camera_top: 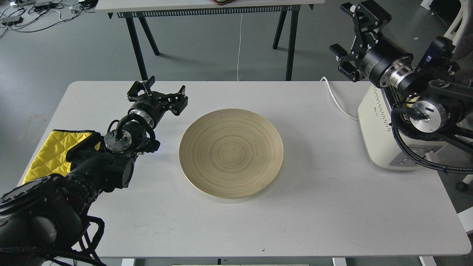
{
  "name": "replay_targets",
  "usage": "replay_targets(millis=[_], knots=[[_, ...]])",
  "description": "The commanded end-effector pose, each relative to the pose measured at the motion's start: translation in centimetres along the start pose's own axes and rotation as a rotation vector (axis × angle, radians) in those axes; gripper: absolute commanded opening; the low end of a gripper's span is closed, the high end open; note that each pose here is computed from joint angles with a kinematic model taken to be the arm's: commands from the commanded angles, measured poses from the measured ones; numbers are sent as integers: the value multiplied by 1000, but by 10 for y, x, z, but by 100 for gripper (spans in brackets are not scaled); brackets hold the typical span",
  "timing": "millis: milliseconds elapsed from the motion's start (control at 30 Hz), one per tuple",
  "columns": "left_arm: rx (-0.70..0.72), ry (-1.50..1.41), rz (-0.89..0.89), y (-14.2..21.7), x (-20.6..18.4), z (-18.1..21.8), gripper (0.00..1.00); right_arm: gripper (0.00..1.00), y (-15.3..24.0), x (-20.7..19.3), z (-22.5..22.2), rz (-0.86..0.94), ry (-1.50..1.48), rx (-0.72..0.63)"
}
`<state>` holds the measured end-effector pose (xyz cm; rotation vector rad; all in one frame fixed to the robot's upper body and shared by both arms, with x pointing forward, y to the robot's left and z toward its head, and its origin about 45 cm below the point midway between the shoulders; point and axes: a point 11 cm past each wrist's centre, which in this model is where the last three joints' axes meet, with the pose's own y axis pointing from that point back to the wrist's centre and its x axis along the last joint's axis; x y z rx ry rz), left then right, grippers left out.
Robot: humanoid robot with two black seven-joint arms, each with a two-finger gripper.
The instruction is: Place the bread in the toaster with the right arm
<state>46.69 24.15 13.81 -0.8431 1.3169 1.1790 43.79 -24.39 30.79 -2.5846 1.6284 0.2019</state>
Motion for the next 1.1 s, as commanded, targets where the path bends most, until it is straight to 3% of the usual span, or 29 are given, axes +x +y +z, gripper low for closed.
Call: replay_targets(millis=[0, 333, 567, 1067], knots=[[0, 1, -1, 0, 0, 0, 100, 100, -3, 3, 27, -27, -196, 42], [0, -1, 0, 0, 0, 0, 100, 100, 9, 21, 90, -35, -566, 62], [0, 1, -1, 0, 0, 0, 100, 100, 16, 16, 126, -21, -656, 38], [0, 1, -1, 0, 0, 0, 100, 100, 19, 6, 139, -24, -679, 26]])
